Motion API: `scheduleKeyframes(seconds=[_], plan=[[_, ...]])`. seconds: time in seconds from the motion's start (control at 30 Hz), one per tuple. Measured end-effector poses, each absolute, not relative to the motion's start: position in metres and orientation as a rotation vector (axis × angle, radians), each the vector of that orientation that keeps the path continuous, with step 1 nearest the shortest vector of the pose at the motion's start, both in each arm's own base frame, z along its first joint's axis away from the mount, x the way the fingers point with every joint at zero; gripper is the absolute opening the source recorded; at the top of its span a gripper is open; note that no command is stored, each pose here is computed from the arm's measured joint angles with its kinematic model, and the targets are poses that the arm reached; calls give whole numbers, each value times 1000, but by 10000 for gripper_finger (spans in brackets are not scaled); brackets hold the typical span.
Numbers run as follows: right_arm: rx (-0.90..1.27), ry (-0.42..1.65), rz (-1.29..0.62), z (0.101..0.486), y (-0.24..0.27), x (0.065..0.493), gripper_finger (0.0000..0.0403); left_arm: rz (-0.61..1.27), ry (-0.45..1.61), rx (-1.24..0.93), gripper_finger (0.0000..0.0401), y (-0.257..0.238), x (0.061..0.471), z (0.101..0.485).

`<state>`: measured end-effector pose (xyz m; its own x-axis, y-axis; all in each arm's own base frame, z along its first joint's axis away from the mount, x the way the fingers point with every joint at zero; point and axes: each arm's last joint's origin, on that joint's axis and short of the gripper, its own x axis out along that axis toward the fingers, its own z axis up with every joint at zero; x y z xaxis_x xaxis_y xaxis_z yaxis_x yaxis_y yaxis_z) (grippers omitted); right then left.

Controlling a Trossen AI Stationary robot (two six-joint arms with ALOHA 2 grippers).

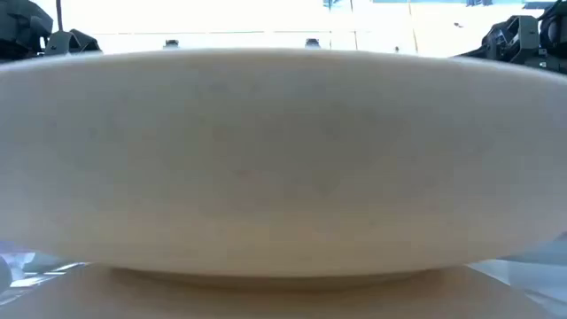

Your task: Place and stack plates onto a shelf

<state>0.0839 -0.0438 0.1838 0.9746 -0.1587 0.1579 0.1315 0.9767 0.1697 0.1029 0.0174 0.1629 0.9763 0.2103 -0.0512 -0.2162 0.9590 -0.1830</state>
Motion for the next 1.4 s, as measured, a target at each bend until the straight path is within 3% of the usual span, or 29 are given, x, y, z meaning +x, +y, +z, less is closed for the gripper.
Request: scheduleKeyframes(seconds=[0.27,0.43,0.53,0.67,0.93,1.2,1.4], plan=[[151,-186,-145,185,-44,84,146,216,32,-189,17,17,103,163],[128,-315,-119,200,-41,81,146,216,32,-189,17,17,103,163],[152,-253,-127,199,-43,82,146,216,32,-189,17,17,103,163],[145,-219,-136,231,-41,80,146,216,32,-189,17,17,103,163],[218,122,-135,271,-48,92,146,215,32,-189,17,17,103,163],[318,673,-445,232,-72,111,146,216,31,-189,17,17,103,163],[394,845,-477,200,-86,128,146,216,31,-189,17,17,103,163]])
